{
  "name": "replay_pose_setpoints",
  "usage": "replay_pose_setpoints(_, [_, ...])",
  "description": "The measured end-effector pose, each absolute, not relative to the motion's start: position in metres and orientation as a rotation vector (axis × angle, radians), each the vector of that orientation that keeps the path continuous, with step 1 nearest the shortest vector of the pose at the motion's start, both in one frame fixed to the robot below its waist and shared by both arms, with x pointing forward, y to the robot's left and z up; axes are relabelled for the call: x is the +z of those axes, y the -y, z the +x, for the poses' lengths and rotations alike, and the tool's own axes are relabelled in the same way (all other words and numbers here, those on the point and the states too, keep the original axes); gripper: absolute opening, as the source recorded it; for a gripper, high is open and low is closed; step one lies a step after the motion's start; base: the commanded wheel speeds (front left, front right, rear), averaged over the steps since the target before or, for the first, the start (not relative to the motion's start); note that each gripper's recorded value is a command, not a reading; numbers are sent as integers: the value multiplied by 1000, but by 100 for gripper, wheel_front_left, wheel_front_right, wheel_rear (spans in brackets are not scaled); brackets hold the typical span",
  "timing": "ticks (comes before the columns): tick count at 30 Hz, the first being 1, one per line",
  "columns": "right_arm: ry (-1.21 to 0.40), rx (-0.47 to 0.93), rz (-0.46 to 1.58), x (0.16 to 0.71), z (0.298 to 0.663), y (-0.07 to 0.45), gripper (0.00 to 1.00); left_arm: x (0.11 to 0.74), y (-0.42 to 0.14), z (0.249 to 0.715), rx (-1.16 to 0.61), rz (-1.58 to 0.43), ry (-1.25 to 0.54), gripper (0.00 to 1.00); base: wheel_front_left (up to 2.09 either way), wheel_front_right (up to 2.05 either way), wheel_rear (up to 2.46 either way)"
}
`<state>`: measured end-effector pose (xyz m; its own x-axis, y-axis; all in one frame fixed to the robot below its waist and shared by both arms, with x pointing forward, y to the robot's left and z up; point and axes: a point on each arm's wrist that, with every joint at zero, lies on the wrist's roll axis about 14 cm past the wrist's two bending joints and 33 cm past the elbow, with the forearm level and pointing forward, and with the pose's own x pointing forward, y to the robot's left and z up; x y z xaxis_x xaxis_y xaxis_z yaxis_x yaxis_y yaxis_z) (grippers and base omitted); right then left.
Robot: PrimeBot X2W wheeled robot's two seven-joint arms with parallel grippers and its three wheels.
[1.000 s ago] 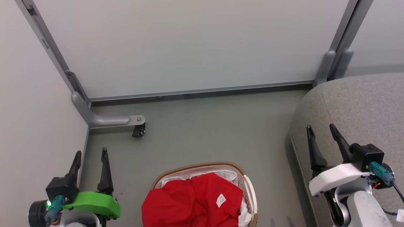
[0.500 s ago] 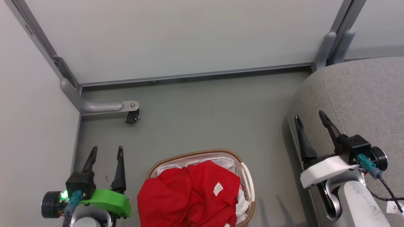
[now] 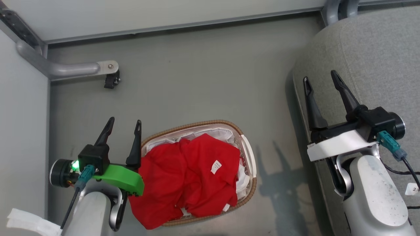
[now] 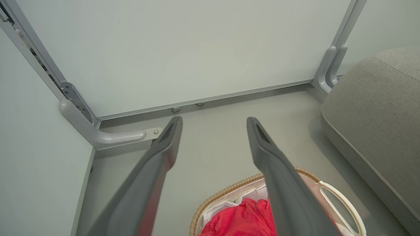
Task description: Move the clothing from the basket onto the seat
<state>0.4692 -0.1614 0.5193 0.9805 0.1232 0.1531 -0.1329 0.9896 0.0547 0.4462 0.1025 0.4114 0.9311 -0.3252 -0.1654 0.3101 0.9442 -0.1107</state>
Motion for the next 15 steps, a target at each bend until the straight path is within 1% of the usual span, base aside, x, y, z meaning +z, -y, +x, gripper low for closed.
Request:
replay_pose_setpoints(9, [92,128,79,485,494,164,100,351,-69,466,-437,-103,-319,100,0,0,0])
replay_pose_setpoints(15, [33,111,73,455,502,171,100,304,-52,466,-492,-117,-433,100,0,0,0])
